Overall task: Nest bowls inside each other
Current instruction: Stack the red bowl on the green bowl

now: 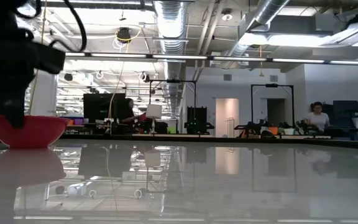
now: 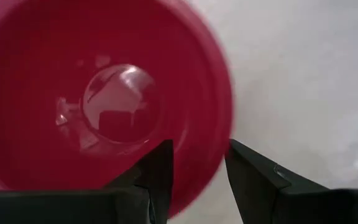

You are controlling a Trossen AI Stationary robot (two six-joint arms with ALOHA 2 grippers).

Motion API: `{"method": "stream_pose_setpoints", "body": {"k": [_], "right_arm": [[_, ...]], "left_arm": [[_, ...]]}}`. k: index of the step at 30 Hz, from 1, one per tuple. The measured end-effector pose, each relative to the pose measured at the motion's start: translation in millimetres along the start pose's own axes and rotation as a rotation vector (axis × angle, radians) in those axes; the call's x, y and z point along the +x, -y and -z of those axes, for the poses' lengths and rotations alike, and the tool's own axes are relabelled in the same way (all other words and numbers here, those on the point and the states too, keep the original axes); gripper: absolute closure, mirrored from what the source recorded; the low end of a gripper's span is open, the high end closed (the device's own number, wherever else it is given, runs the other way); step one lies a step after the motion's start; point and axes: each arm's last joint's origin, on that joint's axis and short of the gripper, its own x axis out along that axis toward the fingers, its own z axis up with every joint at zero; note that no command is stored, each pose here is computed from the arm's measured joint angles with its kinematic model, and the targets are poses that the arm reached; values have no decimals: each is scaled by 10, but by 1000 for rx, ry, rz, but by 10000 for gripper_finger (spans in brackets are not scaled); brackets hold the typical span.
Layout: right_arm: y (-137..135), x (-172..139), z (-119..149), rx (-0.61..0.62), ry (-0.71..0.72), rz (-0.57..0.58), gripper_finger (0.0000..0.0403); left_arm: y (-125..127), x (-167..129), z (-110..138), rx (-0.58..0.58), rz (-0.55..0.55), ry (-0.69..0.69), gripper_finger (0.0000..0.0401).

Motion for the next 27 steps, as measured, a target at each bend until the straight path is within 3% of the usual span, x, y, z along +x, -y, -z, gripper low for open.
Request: {"method": "stream_pose_setpoints", "body": {"k": [6, 9, 11, 13, 15, 21, 27], "right_arm": [[-12, 0, 4, 9, -19, -12, 138], [-12, 0, 4, 9, -19, -12, 138], [-12, 0, 4, 9, -19, -12, 138], [-12, 0, 4, 9, -19, -12, 138], [-11, 0, 4, 9, -17, -12, 138], [4, 16, -6, 4, -12, 5, 138], [26, 45, -29, 6, 8, 32, 138]], "left_arm": [[42, 226, 27, 51, -77, -72, 273], [95, 260, 13, 102, -55, -61, 312], [193, 221, -39, 115, 11, -26, 362], [288, 127, -103, 153, 57, 30, 385], [409, 8, -201, 183, 127, 70, 392], [784, -347, -620, 227, 486, 285, 399], [952, -503, -991, 261, 734, 457, 400]]}}
